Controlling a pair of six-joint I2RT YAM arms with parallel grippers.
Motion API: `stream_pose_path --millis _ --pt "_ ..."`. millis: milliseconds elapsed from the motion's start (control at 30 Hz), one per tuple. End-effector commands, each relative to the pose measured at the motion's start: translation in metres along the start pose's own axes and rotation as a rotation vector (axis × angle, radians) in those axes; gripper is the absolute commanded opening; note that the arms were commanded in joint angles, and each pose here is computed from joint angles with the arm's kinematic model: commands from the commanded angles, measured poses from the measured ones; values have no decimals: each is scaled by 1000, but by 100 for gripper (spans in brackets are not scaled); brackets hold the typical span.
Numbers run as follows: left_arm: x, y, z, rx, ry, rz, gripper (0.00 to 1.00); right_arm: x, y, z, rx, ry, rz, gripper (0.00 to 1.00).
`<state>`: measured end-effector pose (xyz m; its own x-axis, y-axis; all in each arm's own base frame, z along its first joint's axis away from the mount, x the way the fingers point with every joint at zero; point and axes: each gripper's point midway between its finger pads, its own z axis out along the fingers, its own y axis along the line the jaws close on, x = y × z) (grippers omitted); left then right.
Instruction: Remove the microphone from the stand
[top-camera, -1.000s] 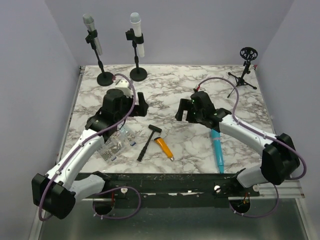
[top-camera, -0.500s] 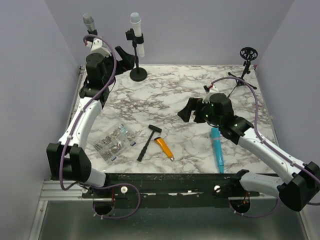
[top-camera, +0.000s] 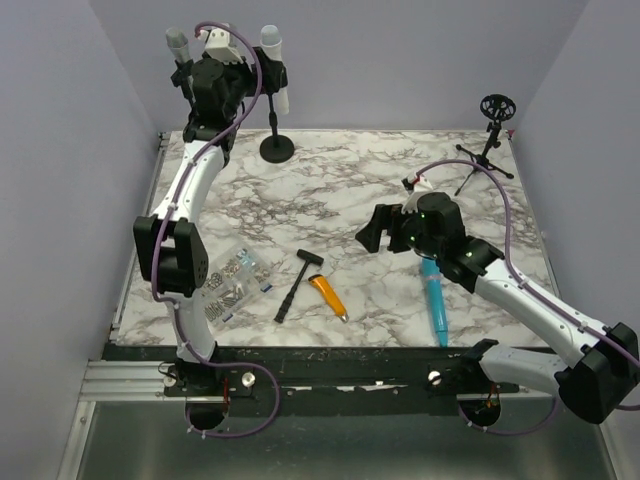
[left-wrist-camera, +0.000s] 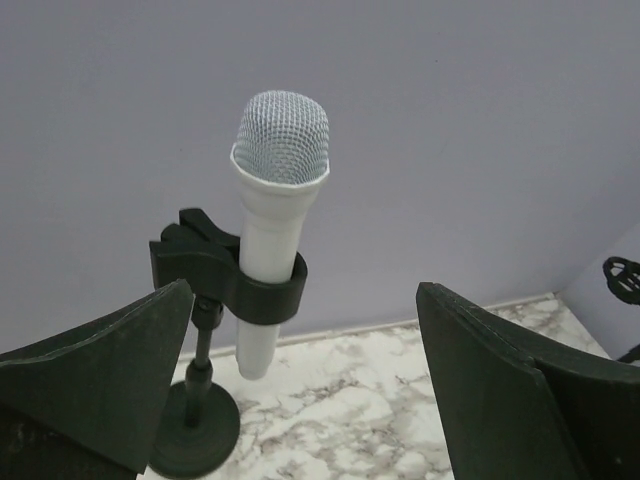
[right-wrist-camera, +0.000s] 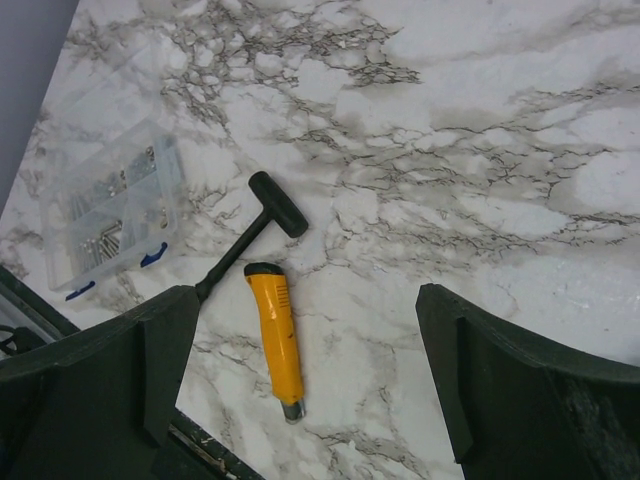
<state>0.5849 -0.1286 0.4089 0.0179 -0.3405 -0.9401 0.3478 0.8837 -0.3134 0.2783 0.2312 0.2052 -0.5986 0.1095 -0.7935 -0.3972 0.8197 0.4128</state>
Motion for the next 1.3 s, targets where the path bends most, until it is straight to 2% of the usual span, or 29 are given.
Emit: stream_pose_path --millis 0,267,467,533,667,800,967,1133,1267 --pt "-17 9 31 -3 -102 110 99 2 -14 8 57 -3 -44 100" --pt "-6 23 80 -29 -198 61 98 2 -32 17 150 -2 -69 100" --pt "1 13 95 -27 -282 109 98 5 -43 22 199 4 -84 100" --pt "4 13 99 -30 -289 110 95 5 -46 23 215 6 -90 100" --pt "10 14 102 -33 -298 103 77 1 -53 22 258 -2 -101 100" --pt "13 11 100 -26 -285 107 63 1 -53 21 261 -2 -101 100" --pt "4 1 91 -11 -262 116 32 0 -49 21 241 2 -96 100" --pt "-1 -10 78 -12 -217 110 15 -3 -47 14 238 -9 -91 100" --pt "-1 -31 65 26 -162 69 7 -2 -42 8 211 -11 -83 100"
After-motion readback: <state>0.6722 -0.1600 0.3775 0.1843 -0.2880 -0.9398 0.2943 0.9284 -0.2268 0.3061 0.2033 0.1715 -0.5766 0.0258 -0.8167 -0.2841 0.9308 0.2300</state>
